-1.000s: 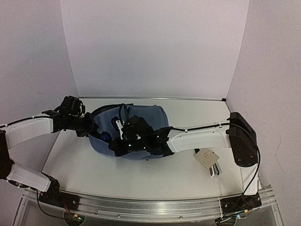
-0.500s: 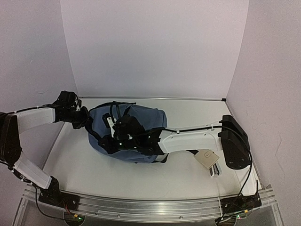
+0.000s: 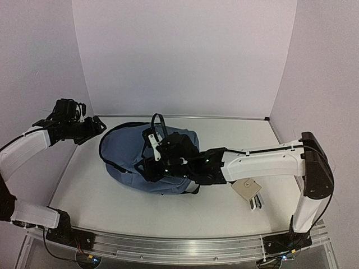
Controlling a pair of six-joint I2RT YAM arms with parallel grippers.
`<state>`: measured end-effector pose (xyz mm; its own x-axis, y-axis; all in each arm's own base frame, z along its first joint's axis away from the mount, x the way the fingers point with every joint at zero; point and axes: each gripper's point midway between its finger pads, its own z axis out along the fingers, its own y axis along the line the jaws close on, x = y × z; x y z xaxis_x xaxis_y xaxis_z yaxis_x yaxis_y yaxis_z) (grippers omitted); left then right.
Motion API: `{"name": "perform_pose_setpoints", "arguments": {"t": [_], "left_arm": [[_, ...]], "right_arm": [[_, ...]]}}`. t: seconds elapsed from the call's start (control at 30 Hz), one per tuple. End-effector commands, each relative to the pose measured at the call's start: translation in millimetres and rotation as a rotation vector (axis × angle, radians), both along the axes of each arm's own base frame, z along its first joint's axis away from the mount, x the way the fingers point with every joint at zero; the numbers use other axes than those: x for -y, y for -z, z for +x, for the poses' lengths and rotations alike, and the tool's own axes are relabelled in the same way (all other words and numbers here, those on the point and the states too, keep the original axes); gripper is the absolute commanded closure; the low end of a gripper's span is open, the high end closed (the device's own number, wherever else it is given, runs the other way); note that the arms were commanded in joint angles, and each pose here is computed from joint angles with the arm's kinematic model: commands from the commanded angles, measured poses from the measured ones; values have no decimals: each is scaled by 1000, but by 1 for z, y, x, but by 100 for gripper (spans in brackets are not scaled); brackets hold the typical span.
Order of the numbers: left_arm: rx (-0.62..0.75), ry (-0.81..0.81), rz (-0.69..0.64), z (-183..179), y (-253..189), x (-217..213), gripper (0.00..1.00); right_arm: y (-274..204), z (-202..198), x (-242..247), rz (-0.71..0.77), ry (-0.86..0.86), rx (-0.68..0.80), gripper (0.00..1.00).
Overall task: Pack the student bag
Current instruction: Zip the student bag at the center of the board.
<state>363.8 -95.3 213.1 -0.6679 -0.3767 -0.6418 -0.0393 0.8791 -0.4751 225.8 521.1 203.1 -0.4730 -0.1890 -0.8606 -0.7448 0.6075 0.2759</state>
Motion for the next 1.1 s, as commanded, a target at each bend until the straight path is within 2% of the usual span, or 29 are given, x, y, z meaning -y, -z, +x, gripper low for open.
{"name": "perform_pose_setpoints", "arguments": {"t": [0.0,0.17,0.43,0.67,1.07], "left_arm": [[-46,61,-88,-44,11,12,23],[-89,155,-188,-71,33,40,33],[-152,235,-125,-76,60,68,51],[-198,249,-112,-75,77,74,53],[-210,351,-177,-92,75,91,62]], "right_arm": [[16,3,2,-65,4,29,45],[27,1,-7,-78,-25,20,46],[36,-1,-8,-87,-32,-1,48],[40,-4,-6,-82,-35,-27,50],[47,-5,-10,-88,-44,-37,52]]}}
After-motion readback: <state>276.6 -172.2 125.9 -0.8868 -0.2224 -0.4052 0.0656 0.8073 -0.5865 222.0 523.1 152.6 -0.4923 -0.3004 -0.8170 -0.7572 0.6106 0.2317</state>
